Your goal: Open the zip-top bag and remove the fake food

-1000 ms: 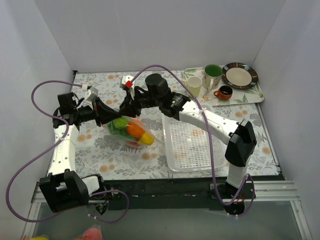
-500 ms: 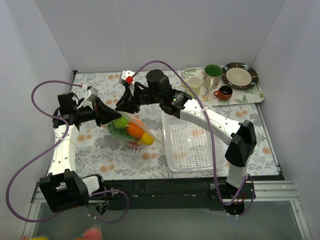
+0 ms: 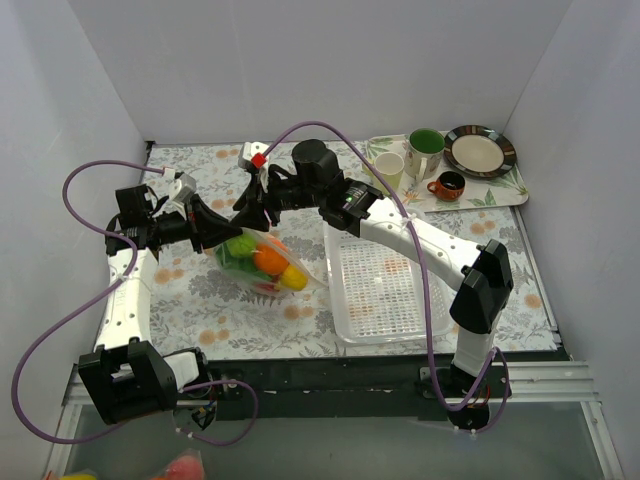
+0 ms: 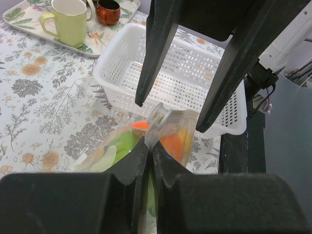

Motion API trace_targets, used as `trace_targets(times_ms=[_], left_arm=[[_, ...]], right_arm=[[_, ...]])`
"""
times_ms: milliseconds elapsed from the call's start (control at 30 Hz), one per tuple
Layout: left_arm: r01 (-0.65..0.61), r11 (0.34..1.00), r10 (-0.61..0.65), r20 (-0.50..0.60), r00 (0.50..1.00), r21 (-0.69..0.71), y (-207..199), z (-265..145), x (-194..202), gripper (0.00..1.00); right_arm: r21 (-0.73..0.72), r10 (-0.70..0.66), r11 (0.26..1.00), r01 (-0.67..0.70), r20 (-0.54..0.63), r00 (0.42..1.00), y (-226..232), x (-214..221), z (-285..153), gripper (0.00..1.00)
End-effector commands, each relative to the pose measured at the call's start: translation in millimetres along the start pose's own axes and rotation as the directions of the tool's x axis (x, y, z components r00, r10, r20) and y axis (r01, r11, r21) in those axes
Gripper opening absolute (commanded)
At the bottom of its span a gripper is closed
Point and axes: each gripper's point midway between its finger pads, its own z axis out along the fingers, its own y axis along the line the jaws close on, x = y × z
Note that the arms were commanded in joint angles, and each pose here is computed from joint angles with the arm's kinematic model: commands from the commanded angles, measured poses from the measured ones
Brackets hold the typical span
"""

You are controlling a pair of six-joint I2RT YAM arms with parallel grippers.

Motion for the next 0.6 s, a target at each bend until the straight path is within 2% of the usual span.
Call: trace_targets(times_ms=[0, 33, 133, 567], left_arm=[[-0.059, 0.976, 0.035, 0.118, 0.992, 0.211, -40.0, -1.3, -30.8, 0.05], [-0.056, 0.976, 0.032, 0.118, 0.993, 0.211, -39.7, -1.3, -30.5, 0.05], [-0.056, 0.976, 0.032, 0.119, 0.992, 0.212, -39.9, -1.2, -30.2, 0.05], [-0.058, 0.976, 0.033, 0.120, 0.992, 0.212, -39.3, -1.2, -30.5, 0.05]], right_arm=[[-0.015, -0.021, 1.000, 0.022, 0.026, 0.999, 6.2, -13.0, -1.1, 0.48], [-0.015, -0.024, 1.000, 0.024, 0.027, 0.999, 6.1, -13.3, -1.0, 0.48], [-0.016, -0.018, 1.000, 0.018, 0.023, 1.000, 6.2, -12.3, -0.8, 0.37], [-0.019, 0.005, 1.000, -0.005, -0.004, 1.000, 5.1, 2.1, 2.2, 0.34]])
